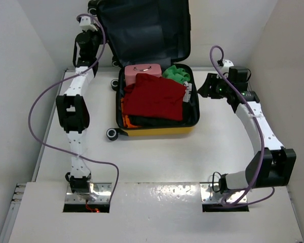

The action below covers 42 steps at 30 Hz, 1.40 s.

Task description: Pack the luggage

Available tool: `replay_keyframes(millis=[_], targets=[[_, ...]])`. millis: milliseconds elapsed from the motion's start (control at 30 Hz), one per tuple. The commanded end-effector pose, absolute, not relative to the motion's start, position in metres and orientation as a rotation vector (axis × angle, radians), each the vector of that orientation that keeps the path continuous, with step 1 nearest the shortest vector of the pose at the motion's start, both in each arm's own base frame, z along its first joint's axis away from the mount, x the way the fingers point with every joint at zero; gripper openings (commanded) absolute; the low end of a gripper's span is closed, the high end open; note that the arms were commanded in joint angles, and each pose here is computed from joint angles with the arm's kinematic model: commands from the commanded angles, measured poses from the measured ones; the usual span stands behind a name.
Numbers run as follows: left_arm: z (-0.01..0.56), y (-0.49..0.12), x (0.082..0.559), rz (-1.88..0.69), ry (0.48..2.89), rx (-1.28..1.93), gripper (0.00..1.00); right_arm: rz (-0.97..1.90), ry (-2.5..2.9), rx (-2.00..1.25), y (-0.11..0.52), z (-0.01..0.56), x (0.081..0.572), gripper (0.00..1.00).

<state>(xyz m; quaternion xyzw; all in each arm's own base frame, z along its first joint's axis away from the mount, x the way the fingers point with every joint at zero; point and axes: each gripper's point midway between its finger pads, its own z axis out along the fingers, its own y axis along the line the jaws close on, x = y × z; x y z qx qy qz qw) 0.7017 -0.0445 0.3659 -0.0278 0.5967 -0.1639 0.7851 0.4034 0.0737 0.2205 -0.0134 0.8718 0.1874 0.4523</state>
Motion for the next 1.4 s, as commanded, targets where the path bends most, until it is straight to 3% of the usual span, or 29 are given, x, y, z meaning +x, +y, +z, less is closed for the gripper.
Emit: replay_keyframes(millis=[0, 233, 267, 367, 400, 433, 533, 567, 800, 967, 1167, 1367], targets=[[0.442, -0.088, 0.643, -0.470, 1.186, 0.082, 0.00, 0.465, 2.084, -0.072, 0.074, 0.239, 0.397, 0.52], [0.453, -0.119, 0.550, -0.519, 1.159, 0.238, 0.00, 0.464, 2.071, -0.089, 0.071, 0.242, 0.375, 0.56], [0.453, -0.126, 0.522, -0.538, 1.159, 0.301, 0.08, 0.457, 2.071, -0.085, 0.069, 0.246, 0.368, 0.61], [0.423, -0.134, 0.476, -0.555, 1.223, 0.410, 0.51, 0.417, 2.039, -0.076, 0.055, 0.256, 0.353, 0.67], [0.420, -0.142, 0.455, -0.562, 1.224, 0.474, 0.59, 0.404, 2.024, -0.079, 0.052, 0.260, 0.345, 0.68], [0.444, -0.140, 0.413, -0.534, 1.187, 0.518, 0.63, 0.377, 2.021, -0.059, 0.041, 0.258, 0.341, 0.69], [0.411, -0.142, 0.352, -0.474, 1.270, 0.688, 0.67, 0.279, 1.981, -0.008, 0.017, 0.268, 0.324, 0.71], [0.434, -0.136, 0.312, -0.371, 1.176, 0.763, 0.67, 0.235, 1.956, 0.001, 0.009, 0.275, 0.320, 0.71], [0.433, -0.091, 0.197, -0.091, 1.214, 0.791, 0.83, 0.106, 1.974, 0.133, -0.042, 0.260, 0.310, 0.66], [0.423, -0.062, 0.195, -0.014, 1.313, 0.596, 0.87, 0.225, 2.073, 0.258, -0.053, 0.225, 0.337, 0.62], [0.382, -0.014, 0.269, 0.016, 1.630, 0.123, 0.84, 0.453, 2.253, 0.309, -0.032, 0.159, 0.361, 0.47], [0.361, -0.019, 0.299, -0.118, 1.702, -0.019, 0.84, 0.541, 2.319, 0.343, 0.001, 0.110, 0.384, 0.38]])
